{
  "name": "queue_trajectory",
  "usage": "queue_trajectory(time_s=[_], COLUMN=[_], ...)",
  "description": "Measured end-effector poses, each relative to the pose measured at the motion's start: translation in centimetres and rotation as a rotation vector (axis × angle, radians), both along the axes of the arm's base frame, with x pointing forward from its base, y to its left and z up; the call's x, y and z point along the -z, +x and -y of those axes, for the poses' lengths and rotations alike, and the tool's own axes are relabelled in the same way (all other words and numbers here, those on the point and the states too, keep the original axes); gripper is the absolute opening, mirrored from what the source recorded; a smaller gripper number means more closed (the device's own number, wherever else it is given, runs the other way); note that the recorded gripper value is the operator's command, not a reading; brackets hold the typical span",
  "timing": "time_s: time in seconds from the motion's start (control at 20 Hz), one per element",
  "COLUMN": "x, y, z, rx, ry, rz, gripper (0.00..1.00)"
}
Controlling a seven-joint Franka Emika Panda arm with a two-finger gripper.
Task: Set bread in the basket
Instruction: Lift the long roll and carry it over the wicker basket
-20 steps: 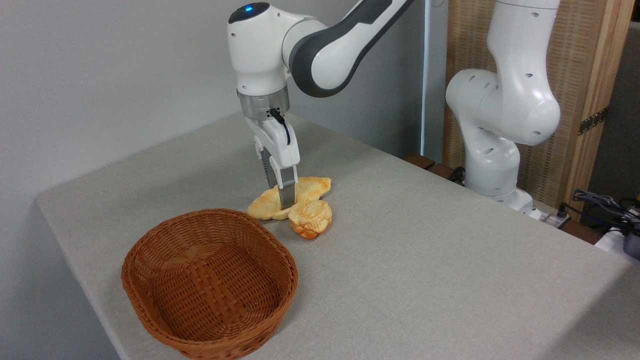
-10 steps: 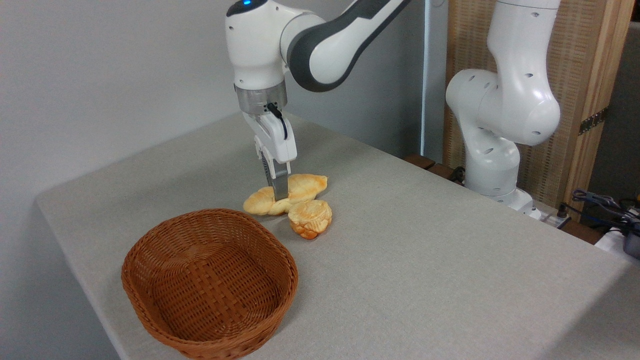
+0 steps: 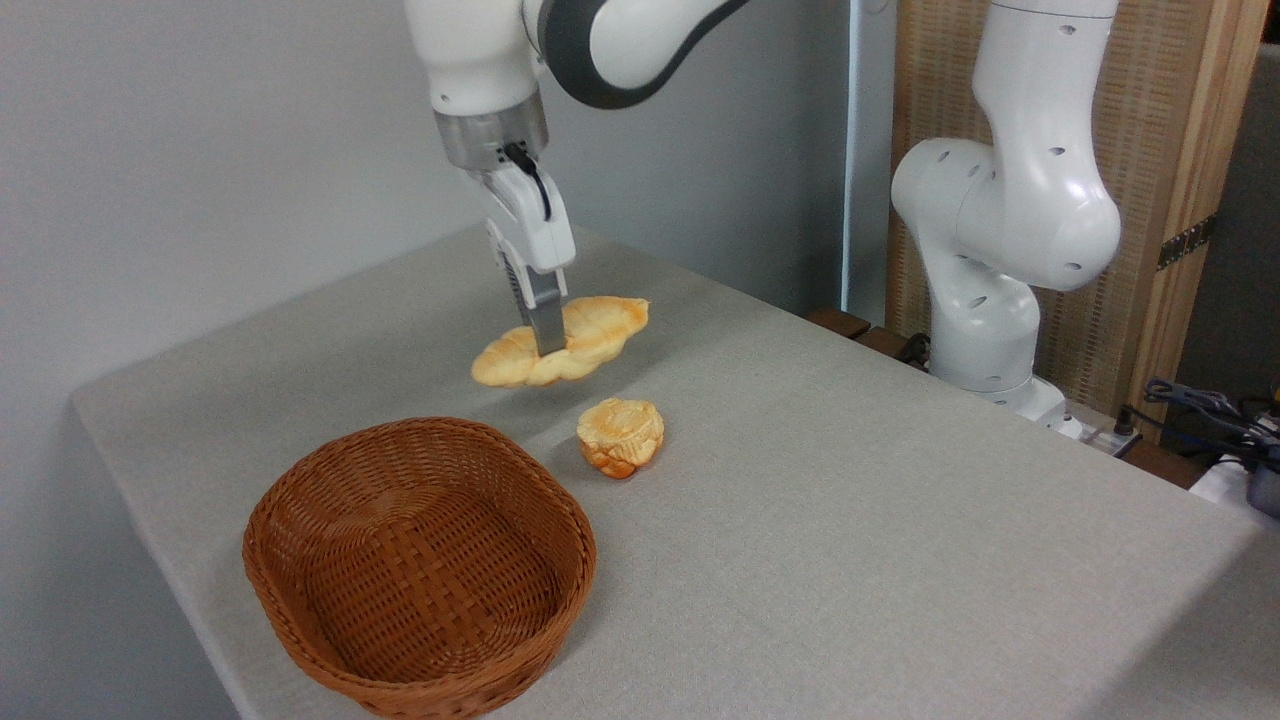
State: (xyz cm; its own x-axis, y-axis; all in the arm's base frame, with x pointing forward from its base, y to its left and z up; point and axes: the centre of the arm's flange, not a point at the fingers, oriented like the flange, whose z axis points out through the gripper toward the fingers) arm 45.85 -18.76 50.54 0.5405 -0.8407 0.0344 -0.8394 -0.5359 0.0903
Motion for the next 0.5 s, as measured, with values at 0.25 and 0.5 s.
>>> queue_trajectory(time_s=[0.25, 0.5], x=[-2.6, -3.9], y=[3.5, 8.2], z=[-2.3, -5.1], rx=[-0.059, -0.142], ry=[-0.057, -0.113], rz=[0.037, 0.138], gripper=[0.08, 0.1])
